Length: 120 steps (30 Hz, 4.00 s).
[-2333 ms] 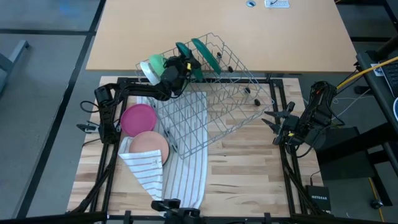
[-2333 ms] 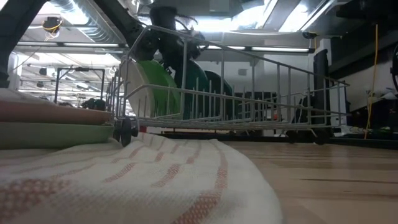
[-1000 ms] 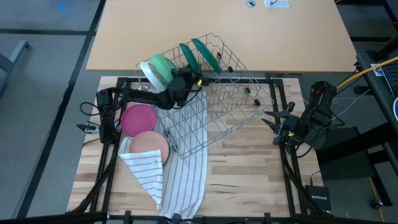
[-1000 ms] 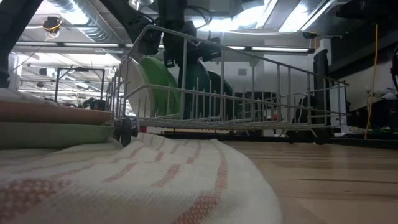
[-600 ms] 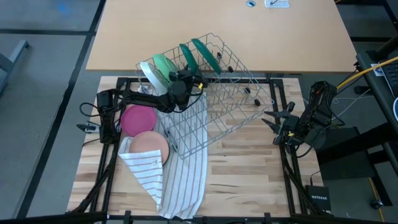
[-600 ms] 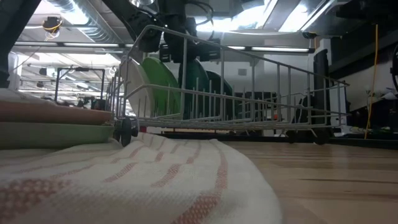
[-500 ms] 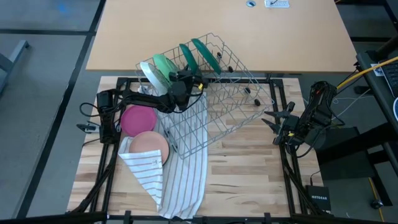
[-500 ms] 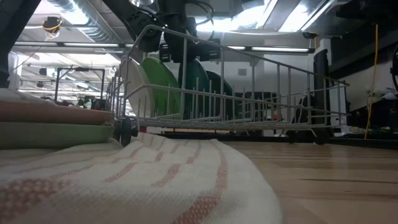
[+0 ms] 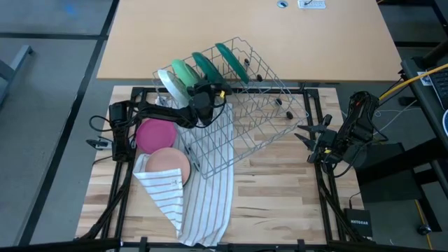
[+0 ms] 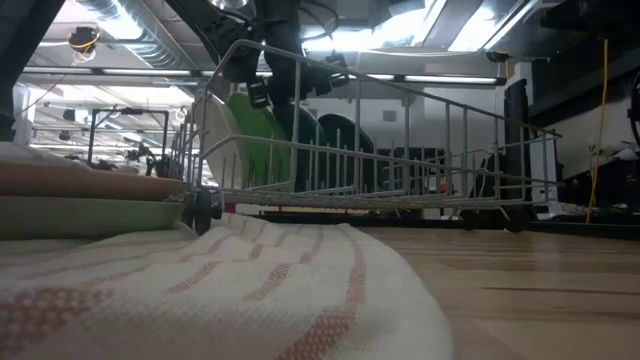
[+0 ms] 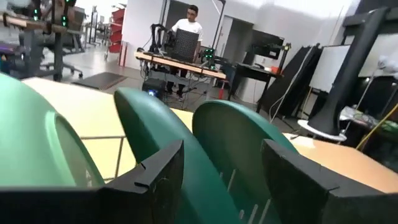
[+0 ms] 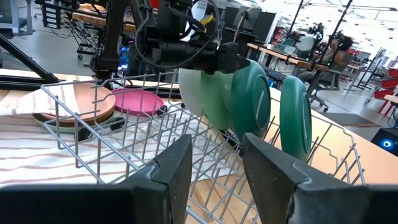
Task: Sort dishes
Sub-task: Put the dark green plate in the dish rack, then put the light orange plate in the dish rack
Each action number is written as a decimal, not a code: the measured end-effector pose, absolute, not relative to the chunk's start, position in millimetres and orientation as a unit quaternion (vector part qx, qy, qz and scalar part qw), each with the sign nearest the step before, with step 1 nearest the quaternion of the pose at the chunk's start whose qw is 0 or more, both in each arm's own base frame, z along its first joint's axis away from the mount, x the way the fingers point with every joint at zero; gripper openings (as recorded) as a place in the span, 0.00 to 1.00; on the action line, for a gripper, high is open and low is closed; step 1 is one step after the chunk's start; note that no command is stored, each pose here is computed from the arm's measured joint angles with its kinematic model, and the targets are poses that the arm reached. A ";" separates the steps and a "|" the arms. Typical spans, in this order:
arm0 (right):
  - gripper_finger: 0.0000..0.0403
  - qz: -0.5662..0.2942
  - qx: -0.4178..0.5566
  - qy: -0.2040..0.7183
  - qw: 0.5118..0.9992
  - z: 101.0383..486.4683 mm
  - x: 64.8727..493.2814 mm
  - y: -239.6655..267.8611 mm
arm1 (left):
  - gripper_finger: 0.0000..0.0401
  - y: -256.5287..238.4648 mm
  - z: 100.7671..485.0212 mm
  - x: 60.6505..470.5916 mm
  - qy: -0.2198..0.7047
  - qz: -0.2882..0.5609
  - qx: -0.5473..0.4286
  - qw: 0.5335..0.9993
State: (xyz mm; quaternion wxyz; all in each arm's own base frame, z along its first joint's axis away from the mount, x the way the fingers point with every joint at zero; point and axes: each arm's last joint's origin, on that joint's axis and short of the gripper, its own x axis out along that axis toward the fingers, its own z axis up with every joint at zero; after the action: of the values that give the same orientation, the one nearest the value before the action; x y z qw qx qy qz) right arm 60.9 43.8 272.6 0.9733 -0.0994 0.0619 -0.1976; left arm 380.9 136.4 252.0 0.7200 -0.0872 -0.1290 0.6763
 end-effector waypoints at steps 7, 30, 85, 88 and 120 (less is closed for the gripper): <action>0.36 -0.198 -0.099 0.062 0.973 272.6 60.9 43.9 | 0.51 131.2 251.8 382.8 -0.160 0.664 -0.123 0.720; 0.36 -0.198 -0.099 0.062 0.973 272.6 60.9 43.8 | 0.51 77.2 282.1 387.5 -0.184 0.586 -0.035 0.789; 0.36 -0.156 0.025 0.069 0.985 269.2 70.8 61.1 | 0.38 -211.5 249.0 301.8 0.179 0.120 -0.162 0.963; 0.36 -0.149 0.025 0.074 0.986 268.8 71.0 61.8 | 0.38 -197.4 241.0 298.3 0.268 0.106 -0.170 0.942; 0.36 -0.120 0.022 0.131 0.984 252.0 86.1 88.0 | 0.39 -65.5 242.4 242.9 0.563 0.401 -0.134 0.710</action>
State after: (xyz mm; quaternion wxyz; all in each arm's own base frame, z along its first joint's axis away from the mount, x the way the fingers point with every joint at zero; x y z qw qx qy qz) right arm 86.1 88.0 252.0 0.9839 0.0223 0.1308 -0.1197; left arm 242.9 -65.5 242.4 0.7098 -0.1343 0.5630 0.4014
